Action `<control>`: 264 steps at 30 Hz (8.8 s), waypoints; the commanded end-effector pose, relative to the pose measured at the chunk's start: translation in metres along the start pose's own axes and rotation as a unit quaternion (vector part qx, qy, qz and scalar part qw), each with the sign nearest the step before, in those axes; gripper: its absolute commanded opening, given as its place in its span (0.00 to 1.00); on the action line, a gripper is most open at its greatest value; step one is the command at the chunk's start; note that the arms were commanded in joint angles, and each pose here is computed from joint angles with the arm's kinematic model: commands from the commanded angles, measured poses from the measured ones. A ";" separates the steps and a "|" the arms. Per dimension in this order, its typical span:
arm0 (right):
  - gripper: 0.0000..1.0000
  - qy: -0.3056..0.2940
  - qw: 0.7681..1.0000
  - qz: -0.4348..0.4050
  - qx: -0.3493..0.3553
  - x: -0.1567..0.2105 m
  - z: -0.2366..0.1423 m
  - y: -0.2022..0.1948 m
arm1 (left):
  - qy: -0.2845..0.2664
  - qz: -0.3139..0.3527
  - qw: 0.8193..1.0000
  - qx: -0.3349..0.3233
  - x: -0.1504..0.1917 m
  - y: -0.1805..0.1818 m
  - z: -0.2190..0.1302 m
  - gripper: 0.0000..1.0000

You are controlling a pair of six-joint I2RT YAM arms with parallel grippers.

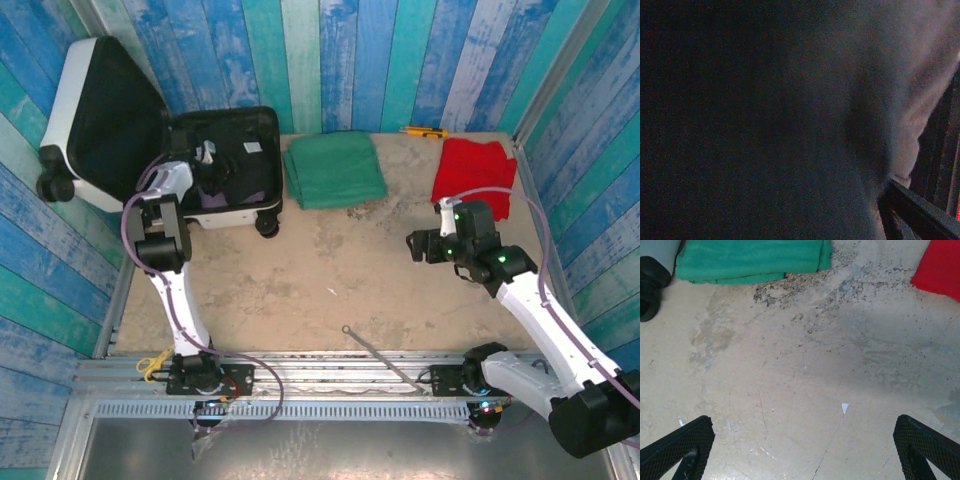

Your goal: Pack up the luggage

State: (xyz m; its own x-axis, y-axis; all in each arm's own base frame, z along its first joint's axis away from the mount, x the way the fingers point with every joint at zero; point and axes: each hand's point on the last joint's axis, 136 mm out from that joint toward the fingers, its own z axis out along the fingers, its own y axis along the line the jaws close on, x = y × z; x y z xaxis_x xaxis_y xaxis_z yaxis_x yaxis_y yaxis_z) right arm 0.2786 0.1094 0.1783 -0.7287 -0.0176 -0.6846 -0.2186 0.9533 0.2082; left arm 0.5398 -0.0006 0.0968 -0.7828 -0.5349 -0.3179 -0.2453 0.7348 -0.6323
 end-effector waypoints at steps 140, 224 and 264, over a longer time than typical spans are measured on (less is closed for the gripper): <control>0.75 0.172 0.985 -0.026 0.008 -0.033 0.162 0.092 | -0.049 0.234 0.971 0.022 0.267 -0.082 -0.105 0.94; 0.05 0.286 0.928 -0.202 0.128 0.086 0.202 0.132 | -0.038 0.085 0.967 0.236 0.333 -0.059 -0.119 0.94; 0.01 0.200 0.930 0.001 -0.308 0.014 0.119 0.173 | 0.094 0.188 0.910 0.357 0.396 -0.160 -0.058 0.94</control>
State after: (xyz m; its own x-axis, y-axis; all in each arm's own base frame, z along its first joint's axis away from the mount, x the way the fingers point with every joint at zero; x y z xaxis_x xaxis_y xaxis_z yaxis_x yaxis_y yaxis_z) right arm 0.3090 0.3010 0.1121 -0.8866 -0.2504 -0.3889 -0.4513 0.6530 0.6082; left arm 0.2280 -0.2988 0.1016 -0.8586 -0.1465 -0.4912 0.4128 0.3706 -0.8320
